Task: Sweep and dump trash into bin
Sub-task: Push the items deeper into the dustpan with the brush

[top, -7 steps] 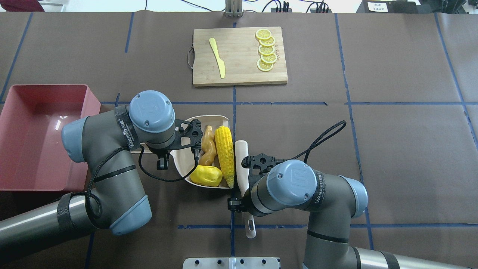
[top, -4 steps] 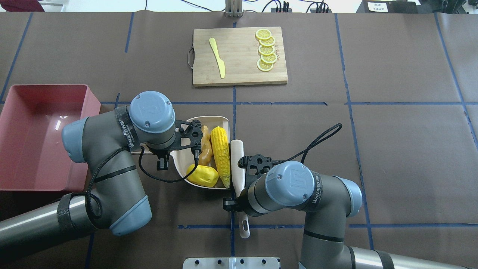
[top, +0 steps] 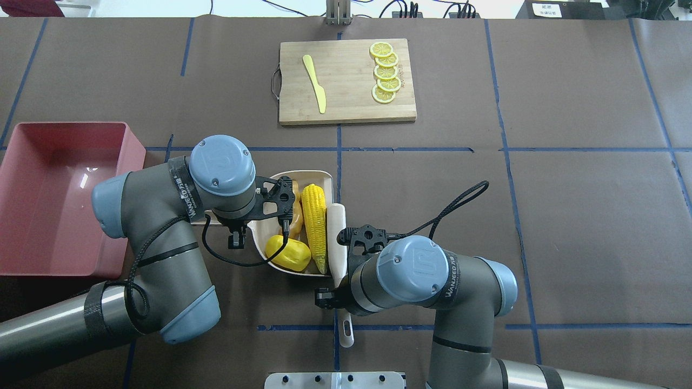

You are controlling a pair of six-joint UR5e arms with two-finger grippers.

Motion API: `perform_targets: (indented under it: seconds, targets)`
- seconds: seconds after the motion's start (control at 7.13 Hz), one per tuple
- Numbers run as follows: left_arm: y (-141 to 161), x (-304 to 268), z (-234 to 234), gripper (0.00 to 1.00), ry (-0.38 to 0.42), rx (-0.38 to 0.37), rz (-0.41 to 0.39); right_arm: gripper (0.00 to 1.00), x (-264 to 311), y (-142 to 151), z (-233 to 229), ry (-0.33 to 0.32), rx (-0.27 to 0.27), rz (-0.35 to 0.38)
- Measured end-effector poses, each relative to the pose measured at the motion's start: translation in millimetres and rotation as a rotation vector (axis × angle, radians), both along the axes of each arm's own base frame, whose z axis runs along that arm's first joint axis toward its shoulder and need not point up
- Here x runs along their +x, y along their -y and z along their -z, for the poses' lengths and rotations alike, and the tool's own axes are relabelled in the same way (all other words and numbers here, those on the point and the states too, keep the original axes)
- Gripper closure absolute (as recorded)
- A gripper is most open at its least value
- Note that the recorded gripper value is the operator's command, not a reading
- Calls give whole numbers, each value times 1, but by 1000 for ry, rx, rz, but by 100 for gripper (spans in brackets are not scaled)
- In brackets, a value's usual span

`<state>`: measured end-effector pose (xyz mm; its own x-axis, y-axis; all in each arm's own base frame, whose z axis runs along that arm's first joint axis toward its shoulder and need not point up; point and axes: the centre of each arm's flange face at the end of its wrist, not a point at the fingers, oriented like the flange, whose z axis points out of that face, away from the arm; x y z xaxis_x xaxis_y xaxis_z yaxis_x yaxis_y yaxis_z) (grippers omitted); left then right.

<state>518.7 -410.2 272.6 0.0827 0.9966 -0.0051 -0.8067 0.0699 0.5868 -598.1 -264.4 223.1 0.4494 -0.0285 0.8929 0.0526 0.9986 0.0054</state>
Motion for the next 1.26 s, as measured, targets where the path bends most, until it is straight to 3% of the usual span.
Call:
perform_targets:
  seconds: [0.84, 1.26]
  targets:
    - [-1, 1, 0, 100, -2, 0, -2, 100, -6, -2, 11, 12, 0, -9]
    - [-1, 1, 1, 100, -5, 1, -3, 100, 0, 5, 3, -15, -24, 3]
